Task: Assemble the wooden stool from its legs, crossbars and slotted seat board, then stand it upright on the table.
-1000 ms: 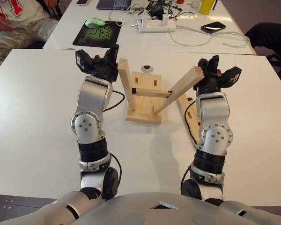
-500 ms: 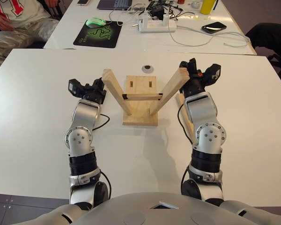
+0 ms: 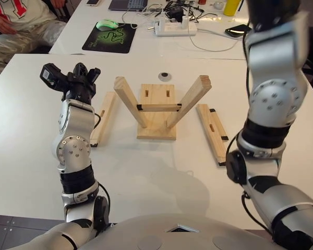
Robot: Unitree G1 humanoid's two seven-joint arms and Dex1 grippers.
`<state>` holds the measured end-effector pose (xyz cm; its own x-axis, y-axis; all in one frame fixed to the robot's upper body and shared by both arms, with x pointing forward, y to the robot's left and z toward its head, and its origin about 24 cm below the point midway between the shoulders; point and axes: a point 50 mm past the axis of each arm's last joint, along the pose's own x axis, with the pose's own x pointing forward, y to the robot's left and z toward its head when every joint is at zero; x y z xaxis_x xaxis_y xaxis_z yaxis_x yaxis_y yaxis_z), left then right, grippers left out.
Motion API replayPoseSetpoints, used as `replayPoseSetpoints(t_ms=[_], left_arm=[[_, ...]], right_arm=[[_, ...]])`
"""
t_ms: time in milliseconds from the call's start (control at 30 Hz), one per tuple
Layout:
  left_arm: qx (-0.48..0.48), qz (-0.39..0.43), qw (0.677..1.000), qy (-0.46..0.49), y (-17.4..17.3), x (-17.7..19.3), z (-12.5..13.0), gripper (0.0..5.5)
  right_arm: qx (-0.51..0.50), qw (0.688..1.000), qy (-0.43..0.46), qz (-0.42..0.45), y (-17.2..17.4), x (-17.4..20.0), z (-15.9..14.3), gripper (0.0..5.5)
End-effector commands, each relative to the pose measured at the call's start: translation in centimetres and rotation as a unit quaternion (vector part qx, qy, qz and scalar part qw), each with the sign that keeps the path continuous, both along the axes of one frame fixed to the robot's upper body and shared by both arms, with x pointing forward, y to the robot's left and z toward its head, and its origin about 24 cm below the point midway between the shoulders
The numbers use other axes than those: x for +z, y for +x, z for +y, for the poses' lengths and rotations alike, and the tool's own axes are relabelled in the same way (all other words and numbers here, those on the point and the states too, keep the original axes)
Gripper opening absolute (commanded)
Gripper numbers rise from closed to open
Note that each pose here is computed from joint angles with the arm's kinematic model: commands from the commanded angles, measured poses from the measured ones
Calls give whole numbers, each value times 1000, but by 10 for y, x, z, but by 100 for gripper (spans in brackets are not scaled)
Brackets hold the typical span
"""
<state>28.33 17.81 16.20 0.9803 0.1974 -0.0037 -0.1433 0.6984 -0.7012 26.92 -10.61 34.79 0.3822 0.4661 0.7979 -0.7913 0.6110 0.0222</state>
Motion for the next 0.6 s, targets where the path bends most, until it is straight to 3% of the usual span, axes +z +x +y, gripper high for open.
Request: replayPoseSetpoints(t_ms=[33,167,367,467,600], left_arm=[[0,-7,1000,21,-1,4,-1,0],[0,-19,999,50,-3,12,0,0],[6,-25,998,58,-5,16,2,0],[1,-33,998,58,-4,21,0,0],[-3,-38,998,56,-4,25,-1,0]], right_arm=[[-1,999,-21,-42,-7,26,-13,2],[8,998,-64,-15,-4,19,-15,2],[60,961,-192,188,11,-88,5,2],[34,922,-241,301,12,-161,4,2],[35,923,-240,299,9,-164,9,2]])
